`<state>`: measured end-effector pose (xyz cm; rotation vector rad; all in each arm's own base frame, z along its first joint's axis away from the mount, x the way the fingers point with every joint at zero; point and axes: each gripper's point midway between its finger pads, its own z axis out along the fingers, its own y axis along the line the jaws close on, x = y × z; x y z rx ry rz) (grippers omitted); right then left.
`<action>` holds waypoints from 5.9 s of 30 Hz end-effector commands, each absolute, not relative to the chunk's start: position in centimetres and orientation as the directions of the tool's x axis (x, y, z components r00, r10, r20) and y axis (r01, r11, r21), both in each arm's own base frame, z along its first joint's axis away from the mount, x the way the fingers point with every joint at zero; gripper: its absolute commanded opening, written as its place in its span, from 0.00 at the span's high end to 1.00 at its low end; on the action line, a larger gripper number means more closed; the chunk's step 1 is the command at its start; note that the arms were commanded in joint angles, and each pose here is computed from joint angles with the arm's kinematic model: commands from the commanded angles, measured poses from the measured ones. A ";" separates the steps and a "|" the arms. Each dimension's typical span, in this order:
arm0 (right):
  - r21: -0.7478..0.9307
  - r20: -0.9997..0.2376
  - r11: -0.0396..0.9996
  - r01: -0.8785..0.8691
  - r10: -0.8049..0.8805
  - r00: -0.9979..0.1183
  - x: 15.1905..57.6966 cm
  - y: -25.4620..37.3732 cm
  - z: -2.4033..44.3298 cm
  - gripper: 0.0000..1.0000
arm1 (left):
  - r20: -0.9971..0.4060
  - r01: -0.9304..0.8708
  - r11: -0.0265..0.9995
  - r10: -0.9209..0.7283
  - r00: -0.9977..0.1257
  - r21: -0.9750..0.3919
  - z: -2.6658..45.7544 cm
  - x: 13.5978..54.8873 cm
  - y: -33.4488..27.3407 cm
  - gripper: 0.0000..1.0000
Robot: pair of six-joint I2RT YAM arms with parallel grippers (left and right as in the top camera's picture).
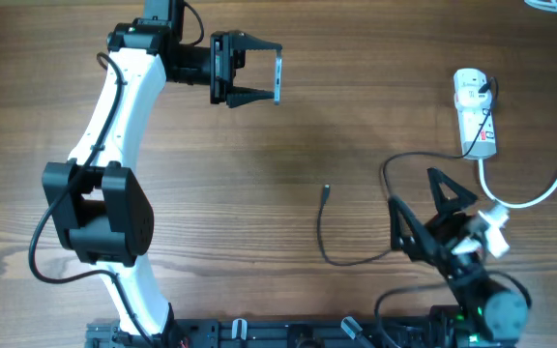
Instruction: Plug charger to phone and switch on socket
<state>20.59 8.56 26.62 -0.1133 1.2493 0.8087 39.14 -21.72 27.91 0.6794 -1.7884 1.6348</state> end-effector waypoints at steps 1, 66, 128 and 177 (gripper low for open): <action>0.287 -0.863 0.667 -0.688 0.492 0.117 18.2 9.7 30.6 0.00 | 0.690 -0.685 0.077 0.089 -0.718 -0.724 30.7 38.3 -21.8 0.37; 0.143 -0.618 0.978 -0.154 -0.033 -0.786 28.9 21.6 35.2 0.05 | 0.672 -0.662 0.124 0.068 -0.737 -0.739 29.8 37.8 -23.2 0.37; 0.091 -0.716 0.996 -0.022 0.050 -0.696 36.7 27.0 32.2 0.63 | 0.673 -0.663 0.119 0.109 -0.731 -0.739 30.4 37.3 -23.7 0.40; 0.708 -0.063 0.234 0.667 0.961 -0.270 35.9 24.4 34.4 0.96 | 0.698 -0.688 0.122 0.105 -0.708 -0.716 30.4 37.3 -23.7 0.38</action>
